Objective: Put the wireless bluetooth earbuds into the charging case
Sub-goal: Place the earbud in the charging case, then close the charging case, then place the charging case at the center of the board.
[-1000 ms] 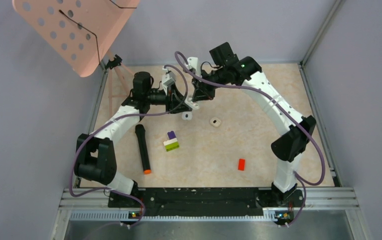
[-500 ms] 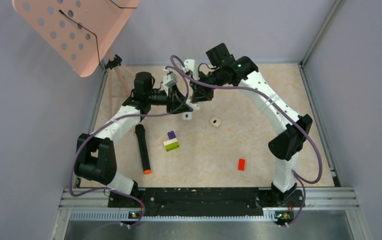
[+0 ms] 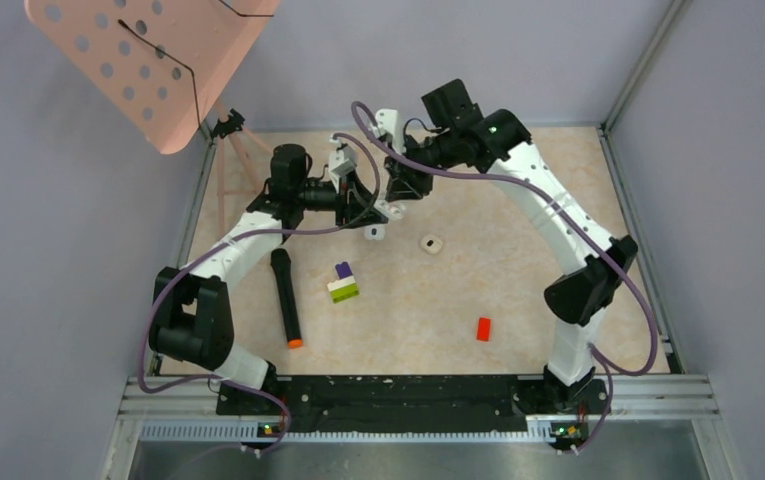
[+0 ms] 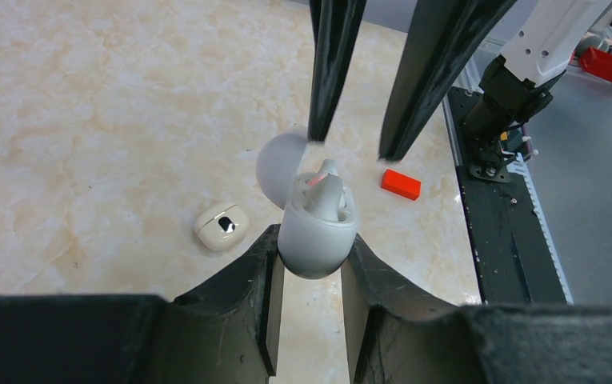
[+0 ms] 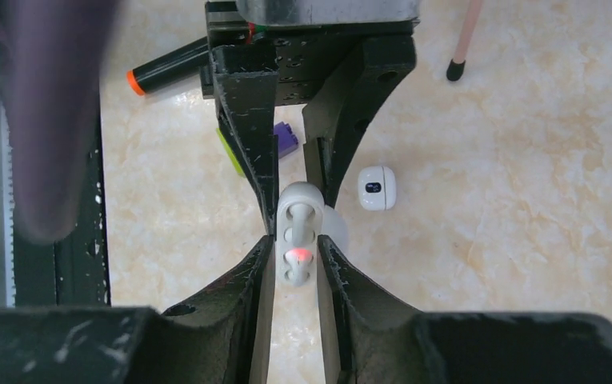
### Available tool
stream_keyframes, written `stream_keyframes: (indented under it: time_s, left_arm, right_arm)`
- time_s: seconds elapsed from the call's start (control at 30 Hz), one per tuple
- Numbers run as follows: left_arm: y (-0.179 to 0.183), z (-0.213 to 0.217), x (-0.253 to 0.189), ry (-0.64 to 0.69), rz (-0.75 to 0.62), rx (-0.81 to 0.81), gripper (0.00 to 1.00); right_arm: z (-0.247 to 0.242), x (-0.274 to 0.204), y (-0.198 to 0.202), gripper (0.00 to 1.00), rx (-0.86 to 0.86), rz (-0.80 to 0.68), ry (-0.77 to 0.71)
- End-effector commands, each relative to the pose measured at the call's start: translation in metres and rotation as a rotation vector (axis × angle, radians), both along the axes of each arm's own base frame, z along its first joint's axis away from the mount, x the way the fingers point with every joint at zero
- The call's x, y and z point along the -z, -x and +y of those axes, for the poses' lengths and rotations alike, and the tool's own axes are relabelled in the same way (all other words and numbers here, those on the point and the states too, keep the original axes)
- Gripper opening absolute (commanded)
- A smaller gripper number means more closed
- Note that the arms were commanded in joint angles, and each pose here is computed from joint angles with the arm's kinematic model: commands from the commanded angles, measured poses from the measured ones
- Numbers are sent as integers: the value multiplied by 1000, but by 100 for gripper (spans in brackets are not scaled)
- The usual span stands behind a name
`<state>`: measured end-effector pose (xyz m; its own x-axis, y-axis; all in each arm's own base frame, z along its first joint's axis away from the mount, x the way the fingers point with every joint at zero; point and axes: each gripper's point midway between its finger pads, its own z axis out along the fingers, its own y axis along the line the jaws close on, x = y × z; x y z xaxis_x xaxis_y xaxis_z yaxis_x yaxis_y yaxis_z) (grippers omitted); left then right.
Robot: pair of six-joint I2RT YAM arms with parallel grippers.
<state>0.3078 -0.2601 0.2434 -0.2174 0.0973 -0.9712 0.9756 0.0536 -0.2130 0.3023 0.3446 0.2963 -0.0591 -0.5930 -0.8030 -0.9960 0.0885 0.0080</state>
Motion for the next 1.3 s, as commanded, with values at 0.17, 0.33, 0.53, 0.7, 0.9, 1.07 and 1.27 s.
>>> stream_keyframes:
  time_s: [0.17, 0.33, 0.53, 0.7, 0.9, 1.07, 1.27]
  left_arm:
    - [9, -3, -26, 38, -88, 49, 0]
    - [9, -3, -32, 47, -109, 59, 0]
    - [-2, -8, -38, 74, -59, 12, 0]
    - [-41, -12, -39, 145, 139, -166, 0]
    - [-51, -11, 5, 60, 291, -236, 0]
    - [-20, -7, 60, -58, 413, -208, 0]
    - [29, -3, 130, -282, 640, -107, 1]
  right_arm:
    - [-38, -33, -4, 98, 99, -93, -154]
    - [-29, -2, 2, 99, 29, -65, -183]
    - [-9, 9, 5, 95, -62, 1, -222]
    - [-14, -6, 8, 94, -22, -68, -207]
    - [-81, -11, -33, 96, 369, -260, -145]
    - [-134, -17, -47, 99, 597, -247, -163]
    - [-178, 42, -57, 99, 829, 58, -114]
